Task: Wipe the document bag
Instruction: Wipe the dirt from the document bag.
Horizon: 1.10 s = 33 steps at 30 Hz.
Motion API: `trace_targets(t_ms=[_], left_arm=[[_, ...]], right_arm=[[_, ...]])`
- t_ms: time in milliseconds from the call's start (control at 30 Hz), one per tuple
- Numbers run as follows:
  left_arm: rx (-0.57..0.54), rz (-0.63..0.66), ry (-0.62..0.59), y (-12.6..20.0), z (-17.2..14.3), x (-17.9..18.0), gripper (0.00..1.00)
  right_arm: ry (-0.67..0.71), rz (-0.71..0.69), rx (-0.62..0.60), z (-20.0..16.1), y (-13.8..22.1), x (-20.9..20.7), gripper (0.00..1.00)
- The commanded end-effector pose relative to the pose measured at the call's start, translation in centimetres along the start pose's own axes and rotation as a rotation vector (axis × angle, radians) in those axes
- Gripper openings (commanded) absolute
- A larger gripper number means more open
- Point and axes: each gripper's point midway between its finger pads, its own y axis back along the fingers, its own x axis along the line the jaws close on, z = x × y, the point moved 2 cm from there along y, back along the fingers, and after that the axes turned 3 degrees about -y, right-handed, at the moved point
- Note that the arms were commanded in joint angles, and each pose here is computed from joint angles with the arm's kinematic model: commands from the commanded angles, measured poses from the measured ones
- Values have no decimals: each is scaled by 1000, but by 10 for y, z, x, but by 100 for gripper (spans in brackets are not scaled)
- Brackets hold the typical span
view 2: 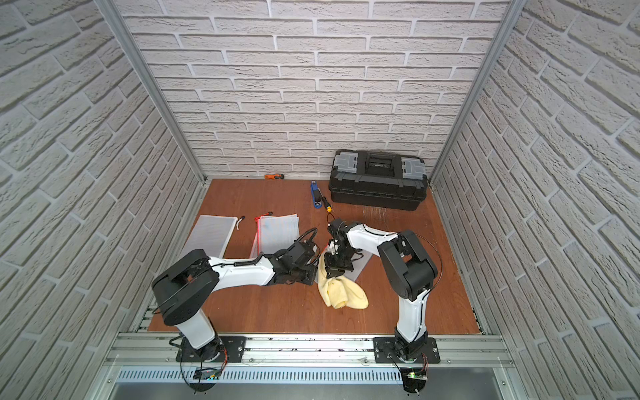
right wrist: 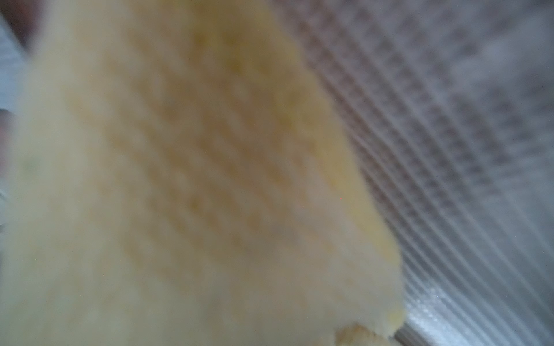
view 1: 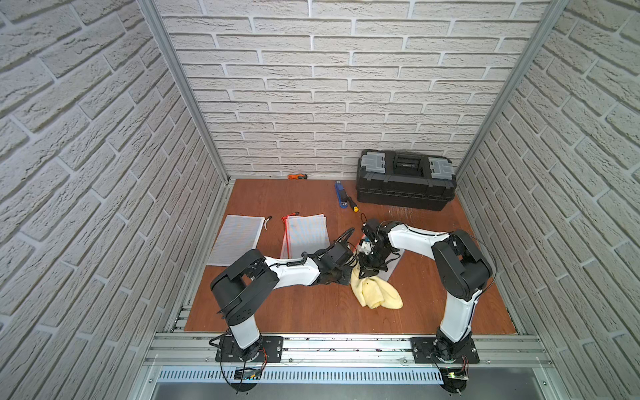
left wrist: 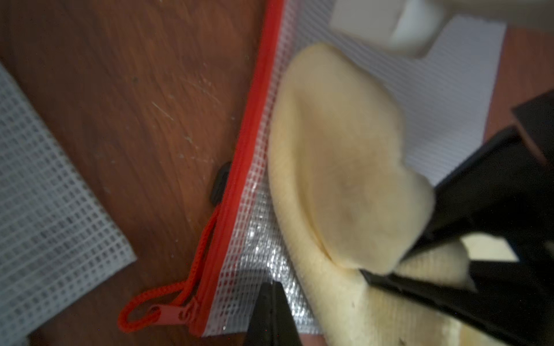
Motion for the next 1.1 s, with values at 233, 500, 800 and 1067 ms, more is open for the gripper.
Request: trace_targets(t_ms=[233, 500, 800, 1067], left_arm=[[78, 50, -2, -7, -21, 10, 0], [79, 51, 2, -5, -25, 12, 0], [98, 49, -3, -10, -24, 9, 0], [99, 53, -7, -8, -25, 9, 0]], right_arm=[[-211, 69, -75, 37, 24, -73, 2], [-299, 49, -147, 53, 71, -126, 2], [-148, 82, -137, 56, 59, -54, 2], [-81, 145, -70, 51, 10, 11, 2]])
